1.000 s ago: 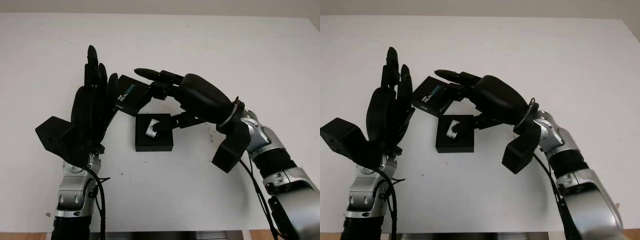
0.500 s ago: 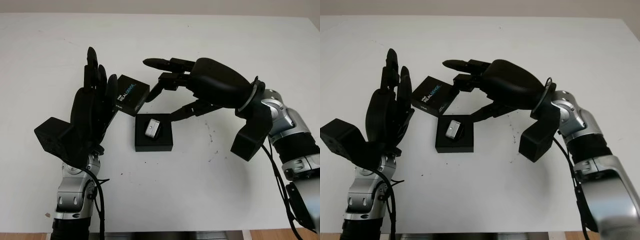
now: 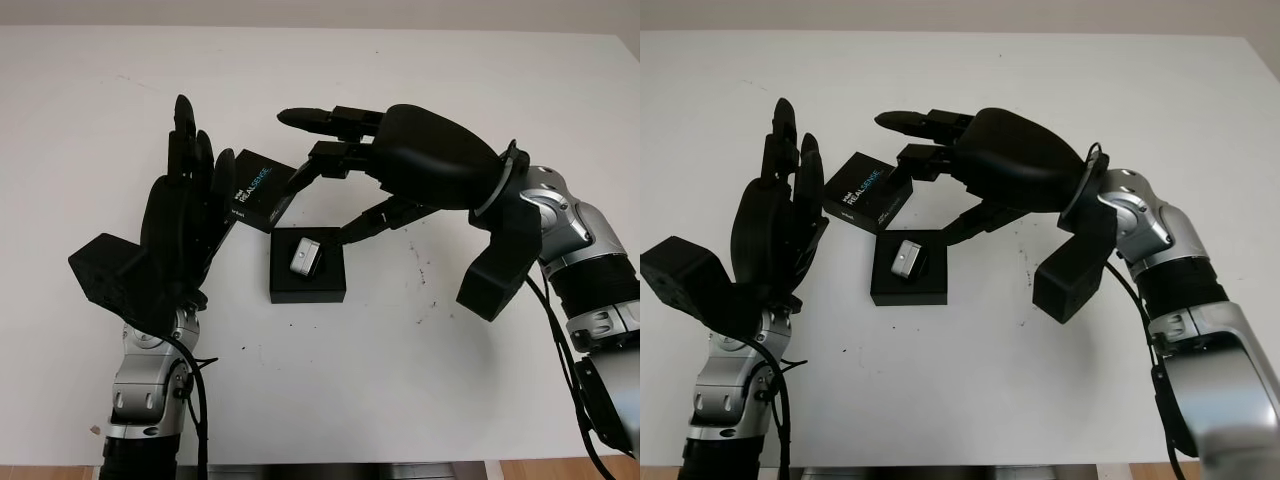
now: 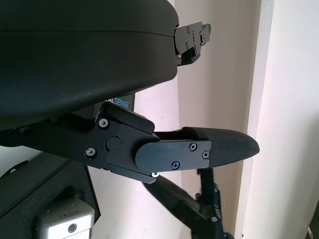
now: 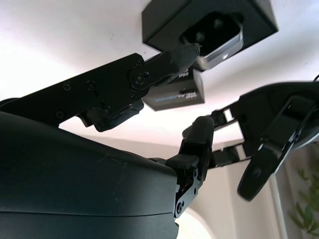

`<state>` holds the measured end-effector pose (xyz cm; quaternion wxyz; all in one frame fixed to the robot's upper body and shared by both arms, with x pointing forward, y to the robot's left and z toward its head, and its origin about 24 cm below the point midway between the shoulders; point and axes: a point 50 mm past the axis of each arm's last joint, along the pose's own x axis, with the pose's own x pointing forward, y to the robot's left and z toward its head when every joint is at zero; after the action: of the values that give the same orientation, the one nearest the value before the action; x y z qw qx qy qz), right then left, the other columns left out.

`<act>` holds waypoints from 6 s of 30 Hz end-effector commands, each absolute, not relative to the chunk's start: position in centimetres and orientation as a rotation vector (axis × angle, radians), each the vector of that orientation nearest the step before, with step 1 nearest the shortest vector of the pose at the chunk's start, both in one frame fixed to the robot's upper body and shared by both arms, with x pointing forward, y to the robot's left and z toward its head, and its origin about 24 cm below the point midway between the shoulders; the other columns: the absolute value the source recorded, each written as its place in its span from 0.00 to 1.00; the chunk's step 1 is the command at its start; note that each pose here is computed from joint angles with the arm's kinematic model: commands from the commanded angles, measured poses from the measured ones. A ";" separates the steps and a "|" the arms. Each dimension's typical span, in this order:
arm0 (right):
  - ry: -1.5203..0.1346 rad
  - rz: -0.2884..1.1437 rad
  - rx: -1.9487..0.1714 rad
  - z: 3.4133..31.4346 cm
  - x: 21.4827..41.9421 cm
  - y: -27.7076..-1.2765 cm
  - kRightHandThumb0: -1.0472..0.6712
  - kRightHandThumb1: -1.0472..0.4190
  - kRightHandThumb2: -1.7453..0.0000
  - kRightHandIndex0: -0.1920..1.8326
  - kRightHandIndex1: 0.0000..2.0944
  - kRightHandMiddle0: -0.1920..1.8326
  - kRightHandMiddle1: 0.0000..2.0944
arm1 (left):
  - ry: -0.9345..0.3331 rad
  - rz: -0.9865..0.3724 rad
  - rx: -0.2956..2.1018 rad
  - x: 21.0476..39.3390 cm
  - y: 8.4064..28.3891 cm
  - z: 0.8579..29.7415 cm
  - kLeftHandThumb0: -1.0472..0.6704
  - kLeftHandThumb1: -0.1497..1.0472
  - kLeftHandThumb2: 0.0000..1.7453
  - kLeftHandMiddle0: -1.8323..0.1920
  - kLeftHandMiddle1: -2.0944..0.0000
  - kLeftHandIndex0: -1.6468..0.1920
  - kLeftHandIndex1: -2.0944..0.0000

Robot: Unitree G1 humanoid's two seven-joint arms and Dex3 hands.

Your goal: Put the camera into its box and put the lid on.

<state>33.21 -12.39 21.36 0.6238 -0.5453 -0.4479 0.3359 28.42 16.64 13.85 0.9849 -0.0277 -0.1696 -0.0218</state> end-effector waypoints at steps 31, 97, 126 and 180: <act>-1.142 0.791 -1.296 18.2 33.5 -11.0 0.31 0.07 0.97 0.25 0.05 0.39 0.45 | -0.357 -0.042 -0.043 28.0 16.9 14.3 0.15 1.00 0.27 1.00 1.00 1.00 1.00; -0.229 0.667 -0.975 22.1 30.4 -21.9 0.36 0.00 0.96 0.19 0.04 0.22 0.67 | -0.334 -0.087 -0.043 27.9 18.2 14.5 0.15 1.00 0.26 1.00 1.00 1.00 1.00; -0.596 0.602 -1.108 15.5 27.2 -18.8 0.27 0.07 0.97 0.18 0.02 0.11 0.35 | -0.319 -0.098 -0.038 27.9 18.3 14.4 0.15 1.00 0.26 1.00 1.00 1.00 1.00; -0.488 0.414 -0.970 12.1 30.3 -17.0 0.31 0.00 0.83 0.16 0.51 0.26 0.94 | -0.328 -0.098 0.002 28.0 18.7 14.7 0.15 1.00 0.24 1.00 1.00 1.00 1.00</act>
<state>30.56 -17.38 12.03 0.8344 -0.4636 -0.2231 0.1980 28.11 18.66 14.46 0.9862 -0.0043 -0.1580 -0.0484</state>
